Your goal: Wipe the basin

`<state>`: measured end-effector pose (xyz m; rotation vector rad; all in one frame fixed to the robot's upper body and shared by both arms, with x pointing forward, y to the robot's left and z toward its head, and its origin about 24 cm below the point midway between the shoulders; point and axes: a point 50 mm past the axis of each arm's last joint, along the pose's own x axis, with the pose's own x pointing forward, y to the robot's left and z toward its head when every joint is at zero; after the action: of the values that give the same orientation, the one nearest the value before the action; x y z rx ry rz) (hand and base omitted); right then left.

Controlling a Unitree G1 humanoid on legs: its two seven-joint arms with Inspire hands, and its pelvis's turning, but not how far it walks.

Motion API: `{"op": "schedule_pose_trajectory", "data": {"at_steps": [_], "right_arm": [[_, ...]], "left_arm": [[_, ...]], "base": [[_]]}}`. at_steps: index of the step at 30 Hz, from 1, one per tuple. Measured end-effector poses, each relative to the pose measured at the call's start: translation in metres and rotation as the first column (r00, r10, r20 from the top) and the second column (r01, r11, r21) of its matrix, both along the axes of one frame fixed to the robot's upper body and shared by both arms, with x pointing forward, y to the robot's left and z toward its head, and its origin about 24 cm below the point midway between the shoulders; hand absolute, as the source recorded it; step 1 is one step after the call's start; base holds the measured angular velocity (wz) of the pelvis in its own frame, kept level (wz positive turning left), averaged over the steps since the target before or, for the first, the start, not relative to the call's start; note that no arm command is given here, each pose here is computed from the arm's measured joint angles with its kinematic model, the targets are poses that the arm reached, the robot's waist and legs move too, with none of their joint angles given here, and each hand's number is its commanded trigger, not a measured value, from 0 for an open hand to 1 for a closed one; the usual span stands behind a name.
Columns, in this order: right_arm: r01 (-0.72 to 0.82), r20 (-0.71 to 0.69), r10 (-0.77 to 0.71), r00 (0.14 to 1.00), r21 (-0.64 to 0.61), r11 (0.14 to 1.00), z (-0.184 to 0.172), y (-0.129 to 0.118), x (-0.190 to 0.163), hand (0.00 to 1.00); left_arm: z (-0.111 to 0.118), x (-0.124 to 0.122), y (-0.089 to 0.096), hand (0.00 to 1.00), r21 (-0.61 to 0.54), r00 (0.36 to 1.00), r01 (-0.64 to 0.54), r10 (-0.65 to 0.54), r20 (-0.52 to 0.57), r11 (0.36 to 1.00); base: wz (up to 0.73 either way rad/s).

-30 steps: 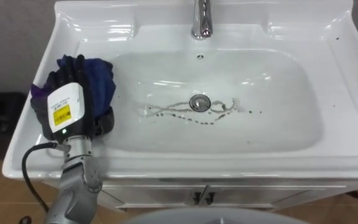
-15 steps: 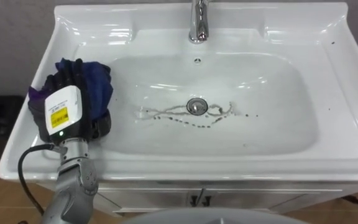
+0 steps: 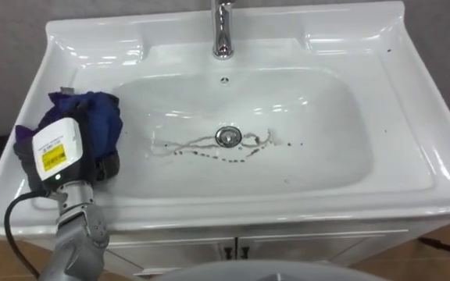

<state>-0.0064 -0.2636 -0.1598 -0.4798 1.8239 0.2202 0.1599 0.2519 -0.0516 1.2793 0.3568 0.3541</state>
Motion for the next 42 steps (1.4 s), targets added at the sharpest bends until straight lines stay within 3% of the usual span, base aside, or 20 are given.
{"op": "schedule_pose_trajectory", "data": {"at_steps": [5, 18, 42], "right_arm": [[-0.001, 0.004, 0.001, 1.000, 0.000, 1.000, 0.000, 0.000, 0.002, 0.00], [0.007, -0.017, -0.007, 1.000, 0.016, 1.000, 0.000, 0.001, 0.000, 0.00], [0.007, 0.059, -0.010, 0.998, 0.043, 0.999, -0.002, 0.010, 0.019, 0.00]], "left_arm": [[-0.001, -0.004, 0.007, 1.00, 0.057, 1.000, -0.019, 0.018, 0.012, 0.998], [0.001, 0.002, 0.012, 1.00, 0.072, 0.998, -0.043, 0.041, 0.040, 0.996], [0.009, 0.026, -0.003, 1.00, 0.020, 0.996, -0.079, 0.078, 0.041, 0.997]], "base": [[0.00], [0.01], [0.06]]}}
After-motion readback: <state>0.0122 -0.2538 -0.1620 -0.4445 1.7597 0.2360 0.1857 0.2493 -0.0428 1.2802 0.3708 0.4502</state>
